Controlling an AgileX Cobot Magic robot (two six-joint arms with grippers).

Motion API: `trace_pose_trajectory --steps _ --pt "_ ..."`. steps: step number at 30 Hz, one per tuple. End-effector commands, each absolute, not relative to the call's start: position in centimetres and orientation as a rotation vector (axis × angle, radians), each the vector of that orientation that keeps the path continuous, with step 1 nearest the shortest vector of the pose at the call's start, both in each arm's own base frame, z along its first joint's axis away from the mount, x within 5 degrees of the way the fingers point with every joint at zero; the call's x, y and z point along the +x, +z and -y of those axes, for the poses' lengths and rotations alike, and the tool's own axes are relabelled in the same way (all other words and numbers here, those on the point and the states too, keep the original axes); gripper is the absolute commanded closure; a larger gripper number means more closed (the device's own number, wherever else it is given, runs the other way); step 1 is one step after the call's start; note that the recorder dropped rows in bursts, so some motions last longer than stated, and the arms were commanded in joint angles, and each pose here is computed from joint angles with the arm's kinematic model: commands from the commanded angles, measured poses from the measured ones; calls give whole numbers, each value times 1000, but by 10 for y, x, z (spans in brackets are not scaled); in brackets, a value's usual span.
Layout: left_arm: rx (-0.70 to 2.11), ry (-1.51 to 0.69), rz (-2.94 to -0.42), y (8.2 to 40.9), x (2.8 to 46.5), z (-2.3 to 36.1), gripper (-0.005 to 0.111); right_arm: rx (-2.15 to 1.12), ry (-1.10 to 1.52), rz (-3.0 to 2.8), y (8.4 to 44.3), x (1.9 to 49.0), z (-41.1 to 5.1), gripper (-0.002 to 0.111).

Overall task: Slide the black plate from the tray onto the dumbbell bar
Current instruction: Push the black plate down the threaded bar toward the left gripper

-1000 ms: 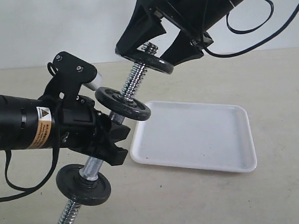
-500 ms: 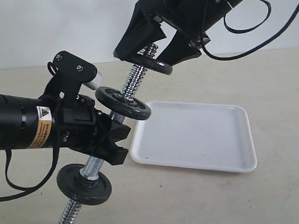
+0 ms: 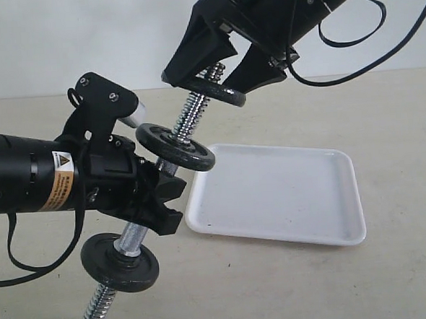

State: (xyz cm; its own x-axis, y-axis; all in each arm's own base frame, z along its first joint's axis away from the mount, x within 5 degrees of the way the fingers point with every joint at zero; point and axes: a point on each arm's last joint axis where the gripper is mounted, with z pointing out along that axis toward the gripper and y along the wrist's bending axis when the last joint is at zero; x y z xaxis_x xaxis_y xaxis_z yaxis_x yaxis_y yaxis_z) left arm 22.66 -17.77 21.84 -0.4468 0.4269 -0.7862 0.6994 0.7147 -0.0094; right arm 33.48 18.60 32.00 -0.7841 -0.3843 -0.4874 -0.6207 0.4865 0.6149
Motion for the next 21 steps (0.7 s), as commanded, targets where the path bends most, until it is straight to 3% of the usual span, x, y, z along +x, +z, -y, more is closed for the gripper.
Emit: trace_pose_trajectory --steps 1,6,21 --pt "754 -453 -2017 251 231 178 102 -863 1163 -2387 329 335 -186 35" --pt "754 -453 -2017 251 231 178 102 -874 1135 -2384 328 336 -185 35" --pt "756 -457 -2018 251 231 178 102 -846 1125 -2373 329 339 -185 9"
